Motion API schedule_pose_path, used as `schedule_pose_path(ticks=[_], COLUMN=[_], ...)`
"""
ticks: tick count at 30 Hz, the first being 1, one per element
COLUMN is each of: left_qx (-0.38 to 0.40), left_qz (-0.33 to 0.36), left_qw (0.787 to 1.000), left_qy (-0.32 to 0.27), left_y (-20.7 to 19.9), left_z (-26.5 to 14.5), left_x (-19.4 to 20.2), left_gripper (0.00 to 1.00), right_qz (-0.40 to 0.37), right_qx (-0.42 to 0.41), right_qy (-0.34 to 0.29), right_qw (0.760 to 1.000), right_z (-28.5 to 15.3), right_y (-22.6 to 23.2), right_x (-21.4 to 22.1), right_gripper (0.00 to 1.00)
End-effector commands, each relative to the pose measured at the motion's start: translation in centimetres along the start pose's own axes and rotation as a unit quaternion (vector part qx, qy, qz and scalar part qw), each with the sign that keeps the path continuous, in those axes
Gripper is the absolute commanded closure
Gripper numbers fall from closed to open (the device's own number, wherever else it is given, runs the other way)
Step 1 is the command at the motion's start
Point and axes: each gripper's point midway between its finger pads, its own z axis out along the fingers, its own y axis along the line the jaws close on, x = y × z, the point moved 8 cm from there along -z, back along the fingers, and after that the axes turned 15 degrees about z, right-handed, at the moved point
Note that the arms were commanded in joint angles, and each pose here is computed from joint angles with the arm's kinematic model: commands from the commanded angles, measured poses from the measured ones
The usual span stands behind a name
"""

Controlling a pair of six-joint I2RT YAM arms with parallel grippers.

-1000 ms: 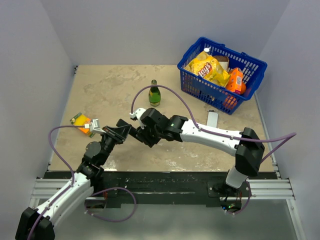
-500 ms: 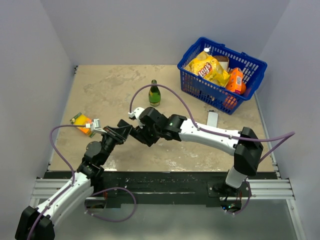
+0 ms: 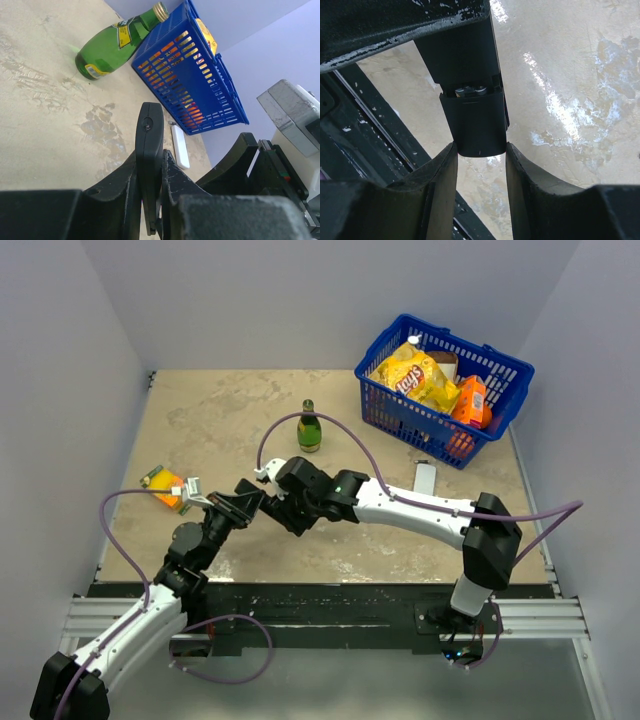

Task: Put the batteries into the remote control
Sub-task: Load the battery cover into the remote control.

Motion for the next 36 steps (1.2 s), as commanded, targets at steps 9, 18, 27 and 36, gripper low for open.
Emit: schedule_pose_path(ticks=[9, 18, 27, 36], left_qx=[0.052, 0.054, 0.049, 0.043], left_qz=[0.004, 0.005, -0.027, -0.019], left_qw=[0.998, 0.998, 0.998, 0.999], left_qy=[-0.029, -0.030, -0.017, 0.007], left_y=[-2.3, -2.4, -2.9, -3.3], left_z=[0.5, 0.5, 0.9, 0.9], left_x=[-2.1, -2.2, -2.5, -2.5], left_gripper=[1.00, 1.00, 1.00, 1.00], right_qz=[-0.011, -0.011, -0.017, -0.017], right_qx=[-0.008, 0.000, 0.010, 0.015], right_qy=[-0.023, -0.025, -0.027, -0.031], right_qw=[1.000, 1.000, 0.999, 0.999], right_z=[-1.5, -1.8, -1.4, -2.2], right_y=[0.9, 0.9, 1.1, 1.1], right_x=[-1.8, -2.3, -2.4, -2.7], right_gripper=[0.77, 0.77, 0.77, 0.76])
